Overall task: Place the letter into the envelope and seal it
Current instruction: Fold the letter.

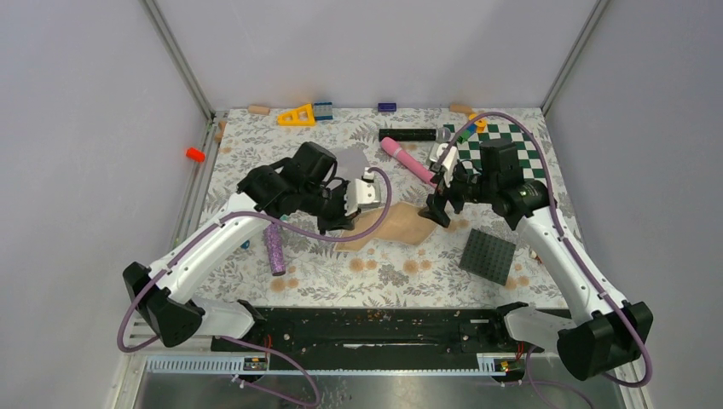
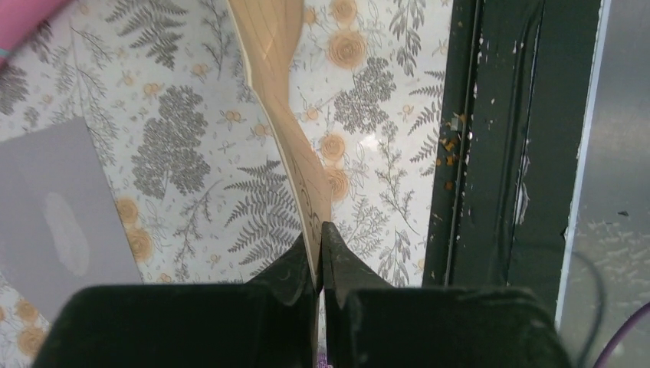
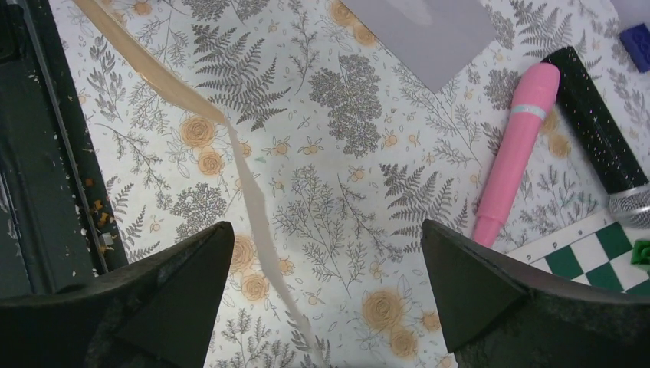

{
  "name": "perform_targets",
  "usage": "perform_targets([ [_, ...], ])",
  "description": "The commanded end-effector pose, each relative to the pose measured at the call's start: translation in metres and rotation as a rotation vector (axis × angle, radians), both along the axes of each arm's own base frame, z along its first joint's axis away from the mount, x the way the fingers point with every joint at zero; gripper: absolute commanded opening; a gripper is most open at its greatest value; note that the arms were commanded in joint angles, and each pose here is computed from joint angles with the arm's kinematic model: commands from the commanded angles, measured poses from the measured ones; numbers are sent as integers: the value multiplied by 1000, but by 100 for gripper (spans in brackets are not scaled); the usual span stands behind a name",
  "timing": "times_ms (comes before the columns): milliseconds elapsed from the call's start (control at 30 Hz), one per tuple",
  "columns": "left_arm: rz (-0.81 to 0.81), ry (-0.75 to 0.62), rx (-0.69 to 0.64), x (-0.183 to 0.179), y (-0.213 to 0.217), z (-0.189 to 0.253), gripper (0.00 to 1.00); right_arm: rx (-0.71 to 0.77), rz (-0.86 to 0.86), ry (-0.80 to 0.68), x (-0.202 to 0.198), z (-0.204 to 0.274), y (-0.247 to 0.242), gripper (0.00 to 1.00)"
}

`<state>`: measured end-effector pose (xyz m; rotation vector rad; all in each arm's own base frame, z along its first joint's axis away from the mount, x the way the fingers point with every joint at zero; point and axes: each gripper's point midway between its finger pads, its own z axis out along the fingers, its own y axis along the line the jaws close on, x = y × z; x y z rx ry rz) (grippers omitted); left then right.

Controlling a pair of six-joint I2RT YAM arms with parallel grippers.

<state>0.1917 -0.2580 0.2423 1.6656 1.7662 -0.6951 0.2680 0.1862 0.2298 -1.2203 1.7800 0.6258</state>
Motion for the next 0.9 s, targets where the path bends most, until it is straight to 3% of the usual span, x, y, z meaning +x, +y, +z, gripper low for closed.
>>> perform_targets([
  [0, -4, -27, 65, 1, 7, -2, 0, -20, 140, -126, -6, 12, 11, 100],
  [433, 12, -32, 88, 6, 2, -1, 0, -68, 251, 70, -46, -32, 45, 92],
  [633, 29, -52, 80, 9, 2, 2, 0, -154, 166, 123, -39, -51, 41, 86],
  [867, 59, -79, 84, 18, 2, 6, 0, -219, 37, 218, -29, -63, 33, 70],
])
